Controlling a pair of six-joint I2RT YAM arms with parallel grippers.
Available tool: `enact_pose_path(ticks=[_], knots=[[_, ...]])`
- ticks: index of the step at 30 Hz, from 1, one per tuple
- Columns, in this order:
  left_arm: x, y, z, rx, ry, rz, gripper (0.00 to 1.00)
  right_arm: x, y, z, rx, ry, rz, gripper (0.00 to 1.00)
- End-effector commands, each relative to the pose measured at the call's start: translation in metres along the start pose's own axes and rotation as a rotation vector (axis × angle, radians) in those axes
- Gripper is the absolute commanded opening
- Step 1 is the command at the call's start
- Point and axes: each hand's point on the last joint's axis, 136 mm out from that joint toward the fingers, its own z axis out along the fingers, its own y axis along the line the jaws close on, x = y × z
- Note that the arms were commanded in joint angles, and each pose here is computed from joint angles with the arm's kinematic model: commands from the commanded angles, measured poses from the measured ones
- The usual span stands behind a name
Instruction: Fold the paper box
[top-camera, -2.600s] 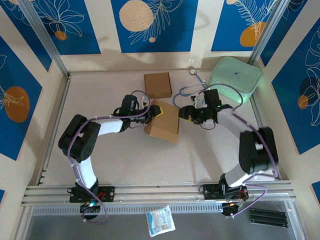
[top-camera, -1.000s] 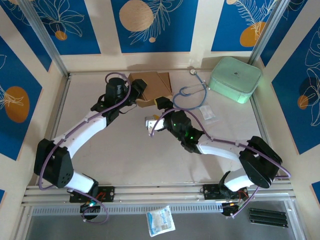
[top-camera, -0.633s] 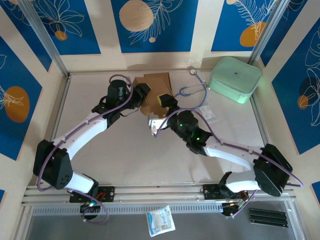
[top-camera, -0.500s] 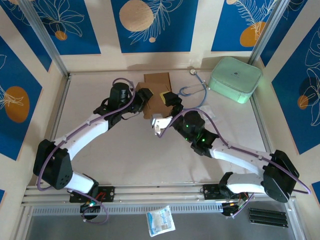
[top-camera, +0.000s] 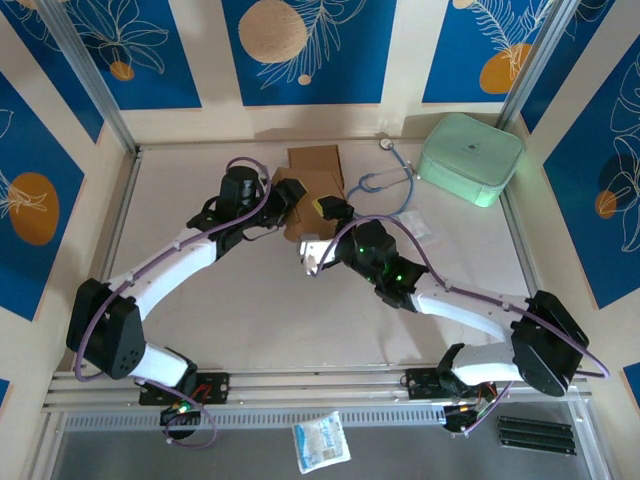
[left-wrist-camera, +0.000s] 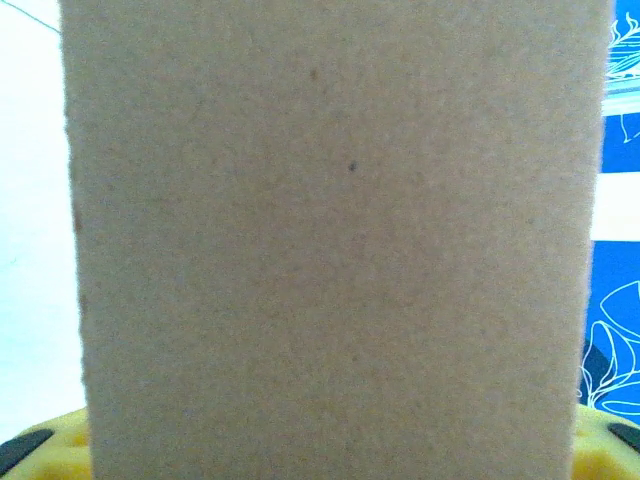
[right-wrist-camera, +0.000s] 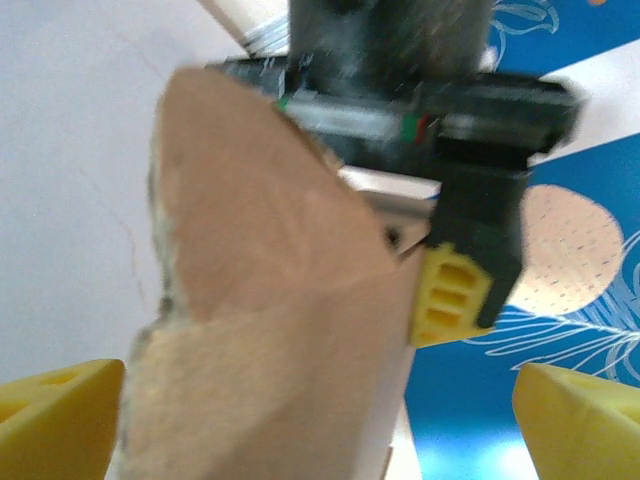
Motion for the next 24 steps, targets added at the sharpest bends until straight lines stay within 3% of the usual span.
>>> enact_pose_path(ticks=[1, 6, 10, 15, 20, 24], knots=[[0.002, -0.012, -0.010, 0.035, 0.006, 0.014, 0.45, 0.014, -0.015, 0.010, 0.059, 0.063, 0.033, 0.99], [0.002, -0.015, -0.011, 0.040, 0.004, 0.011, 0.45, 0.026, -0.034, 0.028, 0.146, 0.109, 0.001, 1.00], [0.002, -0.012, -0.011, 0.053, -0.005, -0.018, 0.45, 0.026, -0.035, 0.037, 0.164, 0.097, -0.024, 0.93], [0.003, -0.012, -0.010, 0.062, -0.002, -0.029, 0.46, 0.028, -0.030, 0.039, 0.156, 0.102, -0.049, 0.74], [-0.001, -0.017, -0.013, 0.072, -0.024, 0.006, 0.57, 0.026, -0.018, 0.031, 0.073, 0.089, -0.026, 0.55], [-0.007, -0.024, -0.021, 0.086, -0.062, 0.053, 0.66, 0.029, -0.014, 0.025, 0.041, 0.100, -0.012, 0.50]])
